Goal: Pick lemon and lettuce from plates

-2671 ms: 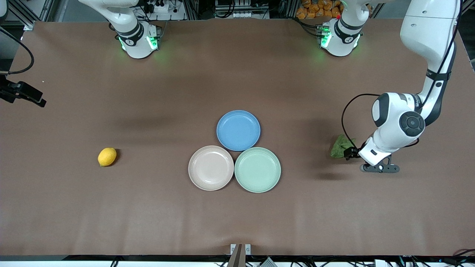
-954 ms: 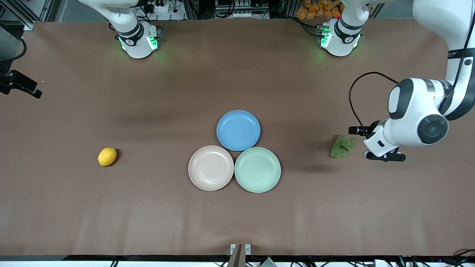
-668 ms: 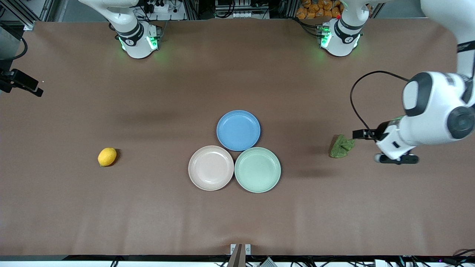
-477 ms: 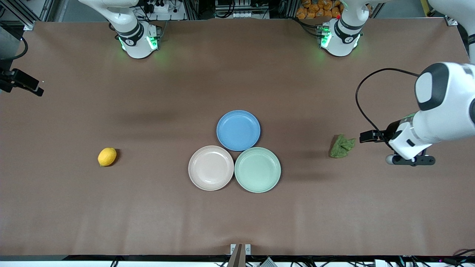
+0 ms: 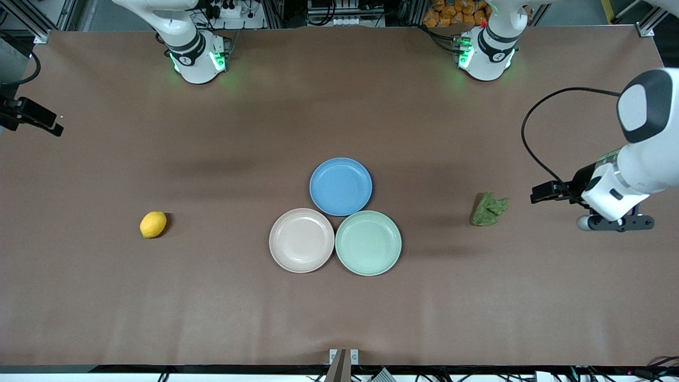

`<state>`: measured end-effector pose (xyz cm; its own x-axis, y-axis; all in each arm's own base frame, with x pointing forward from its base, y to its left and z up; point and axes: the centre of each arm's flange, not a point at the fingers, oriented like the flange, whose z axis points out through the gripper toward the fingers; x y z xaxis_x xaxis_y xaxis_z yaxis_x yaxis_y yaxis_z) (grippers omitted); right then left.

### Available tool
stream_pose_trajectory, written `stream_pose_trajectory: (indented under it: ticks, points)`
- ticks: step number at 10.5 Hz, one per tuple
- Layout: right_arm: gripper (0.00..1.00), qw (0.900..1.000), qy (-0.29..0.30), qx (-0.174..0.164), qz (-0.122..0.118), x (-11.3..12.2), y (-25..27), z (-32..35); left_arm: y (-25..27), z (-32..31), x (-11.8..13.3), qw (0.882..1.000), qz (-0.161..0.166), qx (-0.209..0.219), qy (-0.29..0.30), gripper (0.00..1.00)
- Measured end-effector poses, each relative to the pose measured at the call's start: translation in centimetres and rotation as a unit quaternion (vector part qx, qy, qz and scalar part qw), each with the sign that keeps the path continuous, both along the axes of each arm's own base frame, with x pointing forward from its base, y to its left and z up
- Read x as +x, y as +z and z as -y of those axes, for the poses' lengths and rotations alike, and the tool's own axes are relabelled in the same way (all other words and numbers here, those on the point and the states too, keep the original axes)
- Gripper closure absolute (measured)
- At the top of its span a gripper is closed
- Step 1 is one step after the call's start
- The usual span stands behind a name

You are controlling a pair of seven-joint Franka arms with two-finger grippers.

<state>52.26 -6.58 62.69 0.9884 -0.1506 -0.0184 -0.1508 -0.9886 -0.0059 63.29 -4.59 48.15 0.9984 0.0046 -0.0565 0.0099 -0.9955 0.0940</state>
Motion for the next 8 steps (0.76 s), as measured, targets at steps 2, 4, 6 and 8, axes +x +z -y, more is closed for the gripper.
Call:
stream_pose_trajectory:
  ticks: [2,4,6,8]
  points:
    - [0.00,1.000,0.000,0.000,0.000,-0.01,0.01,0.00,1.65,0.15,-0.52,1.000,0.010,0.000,-0.001,0.00]
    - [0.00,1.000,0.000,0.000,0.000,-0.01,0.00,0.00,1.94,0.20,-0.61,1.000,0.012,0.000,-0.002,0.00]
    - [0.00,1.000,0.000,0.000,0.000,-0.01,0.00,-0.01,1.95,-0.21,-0.58,1.000,0.012,0.001,0.002,0.00]
    - [0.00,1.000,0.000,0.000,0.000,-0.01,0.01,-0.01,1.95,-0.53,-0.56,1.000,0.012,0.001,0.004,0.00]
